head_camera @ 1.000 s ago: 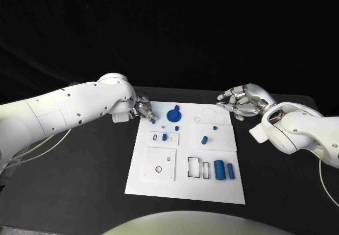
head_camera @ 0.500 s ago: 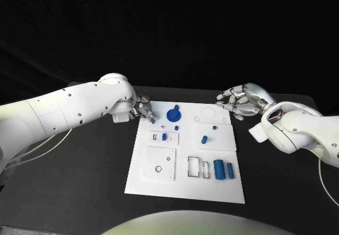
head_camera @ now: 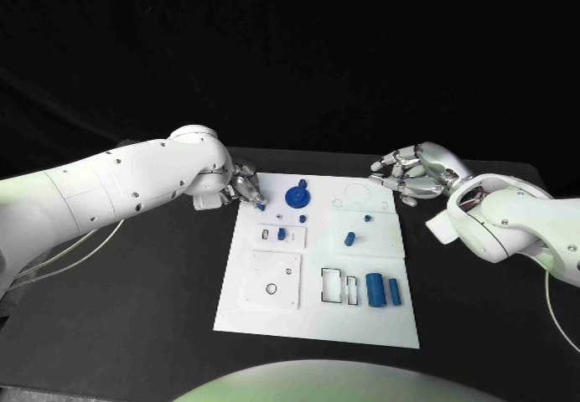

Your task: Assemble the parts on the task board

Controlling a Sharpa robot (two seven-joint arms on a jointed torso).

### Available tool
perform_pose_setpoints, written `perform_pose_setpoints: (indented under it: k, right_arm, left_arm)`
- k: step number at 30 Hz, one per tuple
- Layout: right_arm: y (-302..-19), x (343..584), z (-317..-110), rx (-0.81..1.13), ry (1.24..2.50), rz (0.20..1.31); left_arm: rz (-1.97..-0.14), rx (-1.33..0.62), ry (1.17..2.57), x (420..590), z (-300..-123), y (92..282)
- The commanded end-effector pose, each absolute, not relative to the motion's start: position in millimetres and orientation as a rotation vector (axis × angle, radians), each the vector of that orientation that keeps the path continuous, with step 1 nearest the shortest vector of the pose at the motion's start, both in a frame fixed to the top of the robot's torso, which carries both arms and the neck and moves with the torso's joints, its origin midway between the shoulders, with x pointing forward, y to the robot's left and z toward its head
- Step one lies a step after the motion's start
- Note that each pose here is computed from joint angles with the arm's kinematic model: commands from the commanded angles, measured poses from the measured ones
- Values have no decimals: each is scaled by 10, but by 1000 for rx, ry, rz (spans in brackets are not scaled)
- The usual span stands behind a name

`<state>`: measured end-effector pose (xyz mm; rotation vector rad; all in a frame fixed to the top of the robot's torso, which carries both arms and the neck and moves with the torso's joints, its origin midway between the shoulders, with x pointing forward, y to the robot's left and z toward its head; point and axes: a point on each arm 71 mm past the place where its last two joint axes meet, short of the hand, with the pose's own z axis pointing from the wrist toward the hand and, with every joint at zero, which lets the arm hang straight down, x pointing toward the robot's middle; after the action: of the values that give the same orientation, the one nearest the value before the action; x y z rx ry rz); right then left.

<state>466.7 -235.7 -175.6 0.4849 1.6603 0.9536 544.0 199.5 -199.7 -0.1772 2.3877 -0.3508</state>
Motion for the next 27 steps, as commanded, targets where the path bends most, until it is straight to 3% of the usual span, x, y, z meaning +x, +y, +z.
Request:
perform_pose_setpoints:
  k: [1,16,27]
  right_arm:
    - [-2343,4662,-1764,469,1677,964]
    - [-2350,4671,-1775,469,1683,960]
    - [-2379,4681,-1772,472,1669,954]
  left_arm:
    - [-417,-232,2381,5427,-1987,1974]
    - [-514,-310,2374,5241,-1943,2049]
    - [-493,-196,2296,4937,-1970,2035]
